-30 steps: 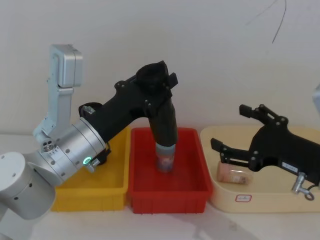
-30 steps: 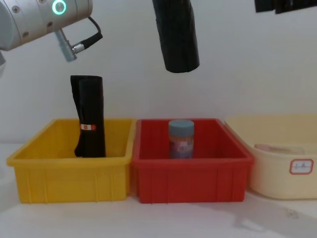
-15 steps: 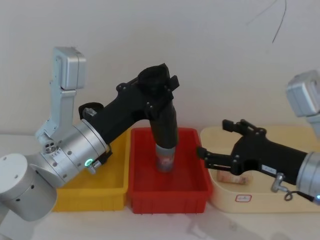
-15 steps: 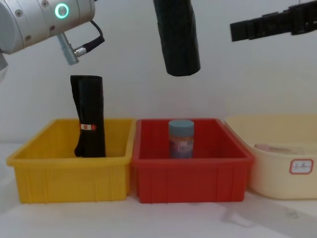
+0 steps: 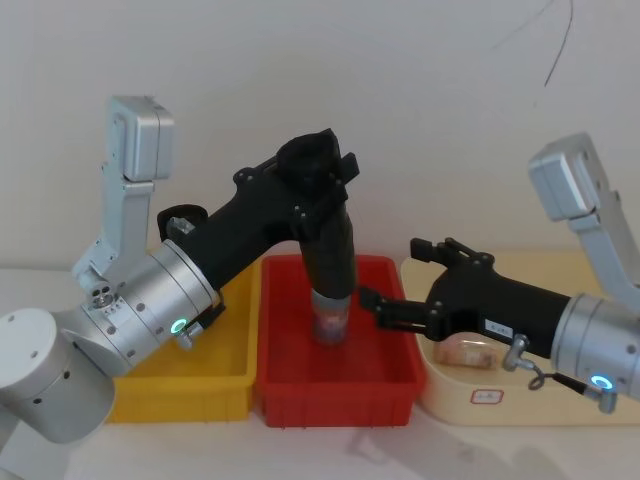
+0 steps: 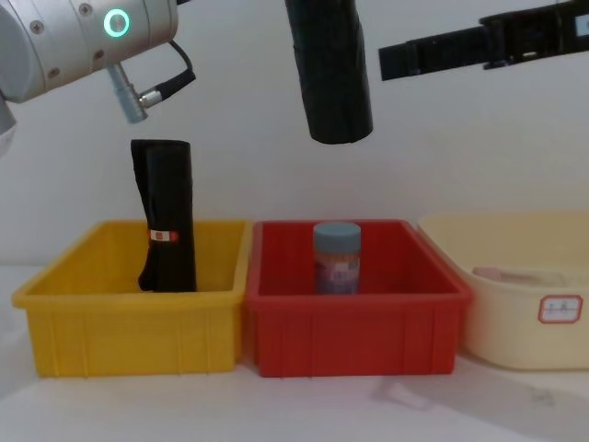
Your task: Pick up the garbage bag with the one hand and transfer it to the other hand.
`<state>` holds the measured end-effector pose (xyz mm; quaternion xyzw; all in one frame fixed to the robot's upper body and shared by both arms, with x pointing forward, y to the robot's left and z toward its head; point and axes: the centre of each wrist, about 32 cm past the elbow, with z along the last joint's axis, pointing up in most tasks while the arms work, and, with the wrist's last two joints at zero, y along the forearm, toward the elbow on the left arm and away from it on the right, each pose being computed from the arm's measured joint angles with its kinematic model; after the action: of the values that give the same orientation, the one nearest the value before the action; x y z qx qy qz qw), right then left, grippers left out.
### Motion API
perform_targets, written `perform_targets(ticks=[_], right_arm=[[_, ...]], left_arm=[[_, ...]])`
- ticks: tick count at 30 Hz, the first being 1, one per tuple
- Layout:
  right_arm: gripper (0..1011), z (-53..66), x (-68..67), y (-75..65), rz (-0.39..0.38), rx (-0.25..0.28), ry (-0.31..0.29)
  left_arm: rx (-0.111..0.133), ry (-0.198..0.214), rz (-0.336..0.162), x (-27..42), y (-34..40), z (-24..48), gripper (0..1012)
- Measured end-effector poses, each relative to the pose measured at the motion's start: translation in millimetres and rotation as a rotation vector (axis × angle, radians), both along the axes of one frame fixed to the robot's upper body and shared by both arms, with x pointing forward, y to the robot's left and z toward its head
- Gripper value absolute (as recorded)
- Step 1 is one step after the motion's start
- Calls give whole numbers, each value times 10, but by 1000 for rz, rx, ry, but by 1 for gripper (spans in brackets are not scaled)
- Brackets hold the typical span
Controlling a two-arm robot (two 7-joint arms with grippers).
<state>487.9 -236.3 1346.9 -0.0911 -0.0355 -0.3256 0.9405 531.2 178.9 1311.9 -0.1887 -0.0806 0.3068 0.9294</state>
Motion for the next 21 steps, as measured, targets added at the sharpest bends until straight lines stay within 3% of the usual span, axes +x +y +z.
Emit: perform_targets(ticks=[21], right_arm=[[1000,-48,195,212,28,8,-37]], left_arm=[[0,0,0,0,-1,0,413]])
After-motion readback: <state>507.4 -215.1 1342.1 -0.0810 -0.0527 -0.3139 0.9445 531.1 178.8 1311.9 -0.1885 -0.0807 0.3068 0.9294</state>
